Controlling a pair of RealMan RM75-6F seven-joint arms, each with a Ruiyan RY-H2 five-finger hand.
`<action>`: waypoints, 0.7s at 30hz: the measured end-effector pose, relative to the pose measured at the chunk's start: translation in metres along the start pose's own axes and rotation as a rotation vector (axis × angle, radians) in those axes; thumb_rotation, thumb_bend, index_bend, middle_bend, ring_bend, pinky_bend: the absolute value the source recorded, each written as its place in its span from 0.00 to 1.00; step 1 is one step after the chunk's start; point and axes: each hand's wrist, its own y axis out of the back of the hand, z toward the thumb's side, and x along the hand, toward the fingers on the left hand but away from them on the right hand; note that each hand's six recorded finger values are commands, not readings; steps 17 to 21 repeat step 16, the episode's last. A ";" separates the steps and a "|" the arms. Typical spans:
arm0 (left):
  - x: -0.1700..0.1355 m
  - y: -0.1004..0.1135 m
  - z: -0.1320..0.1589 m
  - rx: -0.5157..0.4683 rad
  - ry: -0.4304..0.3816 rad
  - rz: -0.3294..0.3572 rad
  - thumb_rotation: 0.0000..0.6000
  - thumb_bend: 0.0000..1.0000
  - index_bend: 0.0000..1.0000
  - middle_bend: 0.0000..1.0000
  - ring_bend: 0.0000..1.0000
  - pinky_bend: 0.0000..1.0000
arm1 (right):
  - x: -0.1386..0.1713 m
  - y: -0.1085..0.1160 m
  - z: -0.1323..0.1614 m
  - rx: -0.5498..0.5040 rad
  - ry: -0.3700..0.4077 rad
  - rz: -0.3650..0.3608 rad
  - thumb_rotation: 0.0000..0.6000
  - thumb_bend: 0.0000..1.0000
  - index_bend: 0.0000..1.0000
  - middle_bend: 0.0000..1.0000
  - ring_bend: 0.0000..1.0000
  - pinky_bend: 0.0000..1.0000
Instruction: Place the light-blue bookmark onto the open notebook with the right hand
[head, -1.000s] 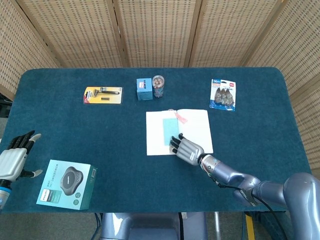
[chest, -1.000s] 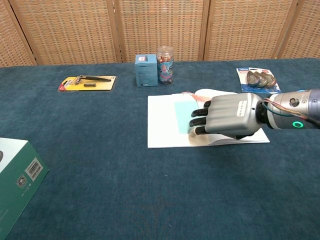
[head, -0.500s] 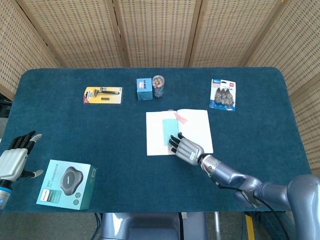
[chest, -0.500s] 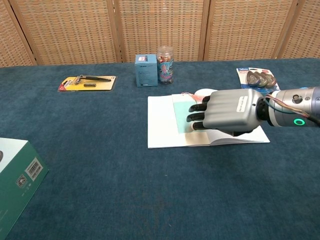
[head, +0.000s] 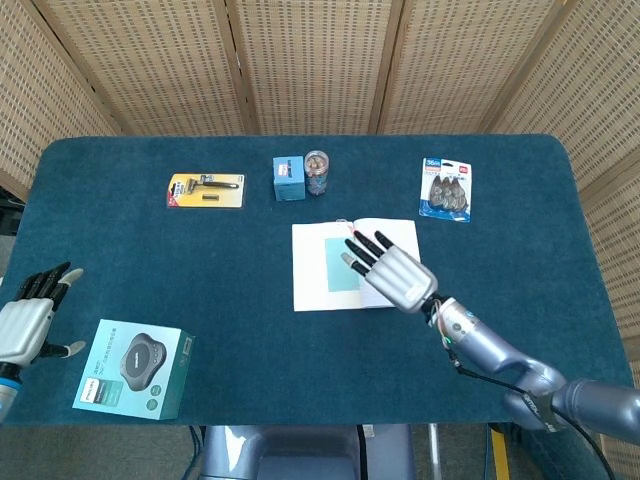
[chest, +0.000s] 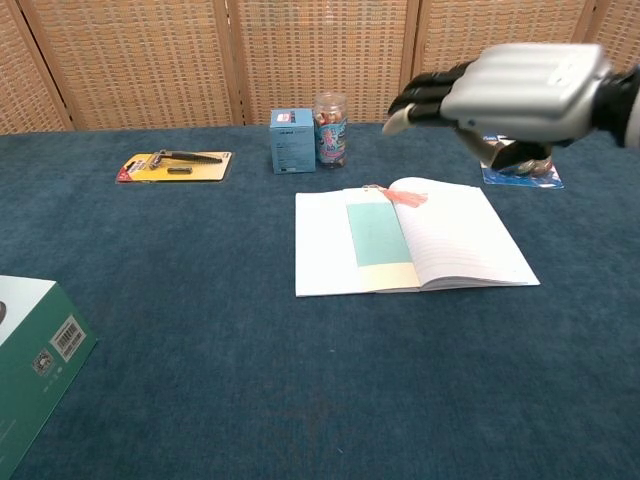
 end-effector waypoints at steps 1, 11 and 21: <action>0.000 0.001 0.000 0.002 0.001 0.008 1.00 0.00 0.00 0.00 0.00 0.00 | 0.007 0.003 -0.008 -0.022 -0.027 -0.017 1.00 0.38 0.10 0.03 0.00 0.20; -0.004 0.011 -0.004 0.030 0.011 0.113 1.00 0.00 0.00 0.00 0.00 0.00 | 0.119 -0.012 -0.085 -0.287 -0.412 -0.159 1.00 0.00 0.00 0.00 0.00 0.10; -0.007 0.005 -0.004 0.038 -0.005 0.124 1.00 0.00 0.00 0.00 0.00 0.00 | 0.195 -0.054 -0.106 -0.388 -0.633 -0.157 1.00 0.00 0.00 0.00 0.00 0.06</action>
